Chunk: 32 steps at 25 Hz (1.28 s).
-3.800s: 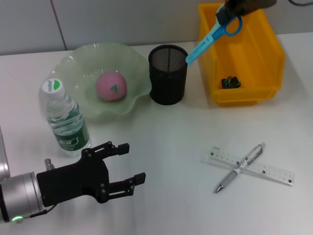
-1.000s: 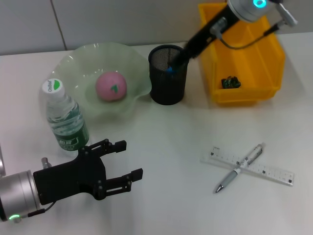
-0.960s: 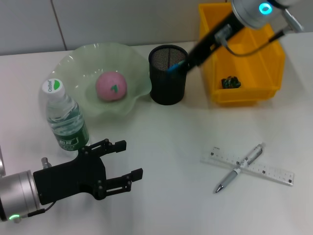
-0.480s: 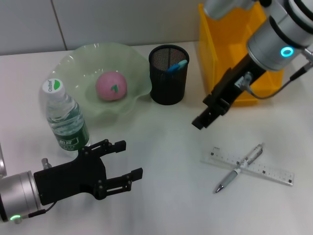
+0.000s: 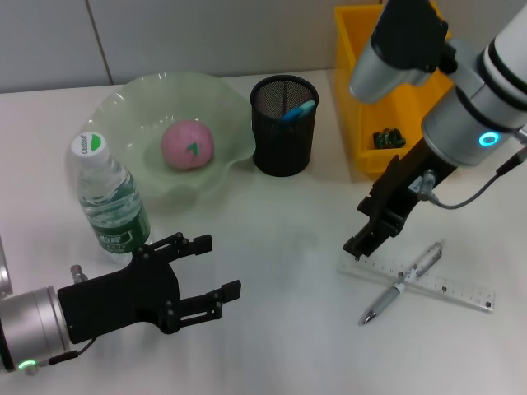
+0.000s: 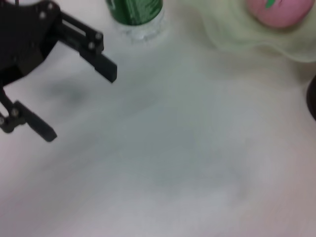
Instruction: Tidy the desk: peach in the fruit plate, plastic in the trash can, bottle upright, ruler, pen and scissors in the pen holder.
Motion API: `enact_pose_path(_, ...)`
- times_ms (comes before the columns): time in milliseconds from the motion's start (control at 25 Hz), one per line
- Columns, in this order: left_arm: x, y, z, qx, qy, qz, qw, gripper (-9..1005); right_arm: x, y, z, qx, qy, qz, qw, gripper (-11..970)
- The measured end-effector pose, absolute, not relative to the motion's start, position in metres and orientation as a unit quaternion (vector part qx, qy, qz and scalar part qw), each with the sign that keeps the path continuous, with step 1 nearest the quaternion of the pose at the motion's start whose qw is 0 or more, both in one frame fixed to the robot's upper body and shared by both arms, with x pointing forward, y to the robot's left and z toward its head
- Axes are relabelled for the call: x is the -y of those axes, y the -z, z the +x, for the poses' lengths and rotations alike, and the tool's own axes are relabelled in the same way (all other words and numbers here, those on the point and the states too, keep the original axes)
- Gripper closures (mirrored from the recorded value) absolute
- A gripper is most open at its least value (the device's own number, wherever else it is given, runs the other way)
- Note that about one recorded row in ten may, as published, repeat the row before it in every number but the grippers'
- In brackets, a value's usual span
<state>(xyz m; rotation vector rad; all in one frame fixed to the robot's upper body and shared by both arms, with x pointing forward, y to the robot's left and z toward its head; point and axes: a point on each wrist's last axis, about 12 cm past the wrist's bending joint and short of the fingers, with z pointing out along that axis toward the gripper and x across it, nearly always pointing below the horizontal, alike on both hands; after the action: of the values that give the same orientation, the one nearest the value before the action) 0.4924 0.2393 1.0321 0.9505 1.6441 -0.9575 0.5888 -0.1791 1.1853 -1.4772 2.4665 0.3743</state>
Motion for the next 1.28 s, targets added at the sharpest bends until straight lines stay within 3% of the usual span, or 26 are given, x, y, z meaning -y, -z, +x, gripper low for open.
enact_pose_path(1280, -0.239, -1.031, 0.490, -0.676, 0.398, 0.387, 0.484, 188, 0.171, -1.140, 0.585, -0.830, -0.076, -0.545, 0.092, 257)
